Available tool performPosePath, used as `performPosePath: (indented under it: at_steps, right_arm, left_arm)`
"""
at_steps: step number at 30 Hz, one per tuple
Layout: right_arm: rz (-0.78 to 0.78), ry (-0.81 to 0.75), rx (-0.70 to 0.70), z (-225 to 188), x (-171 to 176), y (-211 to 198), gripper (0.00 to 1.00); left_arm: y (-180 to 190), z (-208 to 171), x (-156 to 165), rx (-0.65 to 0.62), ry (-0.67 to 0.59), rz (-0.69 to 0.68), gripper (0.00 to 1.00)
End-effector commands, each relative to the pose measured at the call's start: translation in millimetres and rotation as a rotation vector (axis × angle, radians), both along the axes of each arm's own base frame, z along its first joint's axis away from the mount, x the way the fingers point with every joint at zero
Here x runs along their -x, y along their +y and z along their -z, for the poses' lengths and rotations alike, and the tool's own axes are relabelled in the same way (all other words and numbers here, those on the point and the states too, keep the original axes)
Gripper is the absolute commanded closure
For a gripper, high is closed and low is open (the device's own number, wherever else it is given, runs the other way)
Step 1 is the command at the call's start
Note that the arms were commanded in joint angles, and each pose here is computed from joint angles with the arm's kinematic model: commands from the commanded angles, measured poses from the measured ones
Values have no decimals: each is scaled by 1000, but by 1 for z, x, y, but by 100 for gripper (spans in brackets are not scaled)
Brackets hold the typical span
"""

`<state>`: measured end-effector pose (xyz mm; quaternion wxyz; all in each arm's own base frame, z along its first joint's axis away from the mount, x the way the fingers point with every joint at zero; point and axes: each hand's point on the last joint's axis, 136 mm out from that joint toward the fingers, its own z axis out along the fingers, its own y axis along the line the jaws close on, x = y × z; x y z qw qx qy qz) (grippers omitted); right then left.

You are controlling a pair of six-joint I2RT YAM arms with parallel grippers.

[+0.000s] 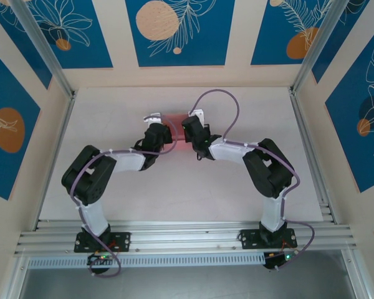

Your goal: Fold the paper box

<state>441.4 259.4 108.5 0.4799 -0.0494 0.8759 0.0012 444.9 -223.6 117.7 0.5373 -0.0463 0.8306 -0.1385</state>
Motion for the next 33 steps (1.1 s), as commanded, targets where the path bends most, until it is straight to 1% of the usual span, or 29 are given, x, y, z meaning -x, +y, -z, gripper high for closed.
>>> performPosePath:
  at_steps: [1,5,10,11,15,21,26,29,32,33]
  right_arm:
    - [-135,-30,-117,-17,23,50,97]
    - [-136,-31,-106,-12,34,49,97]
    - [-128,-25,-95,2,46,42,97]
    - [-125,-23,-91,4,48,41,97]
    - [-117,-26,-75,12,56,38,97]
    - [-114,-31,-39,23,66,33,97]
    - [-94,-42,-14,32,74,24,97]
    - [-77,-45,-9,37,77,17,97]
    - [-65,-48,-7,40,81,13,97]
    - [-63,-45,-6,42,82,12,97]
  left_arm:
    - [-38,-6,24,54,-2,163,100]
    - [-36,-4,36,68,-3,194,100]
    - [-37,10,55,97,17,256,87]
    - [-36,14,58,101,23,259,86]
    - [-32,26,72,117,56,278,84]
    - [-21,22,91,105,54,302,78]
    - [-9,27,110,103,69,310,75]
    - [-8,30,122,101,82,344,67]
    - [-1,38,130,75,103,348,58]
    - [2,42,133,63,114,344,53]
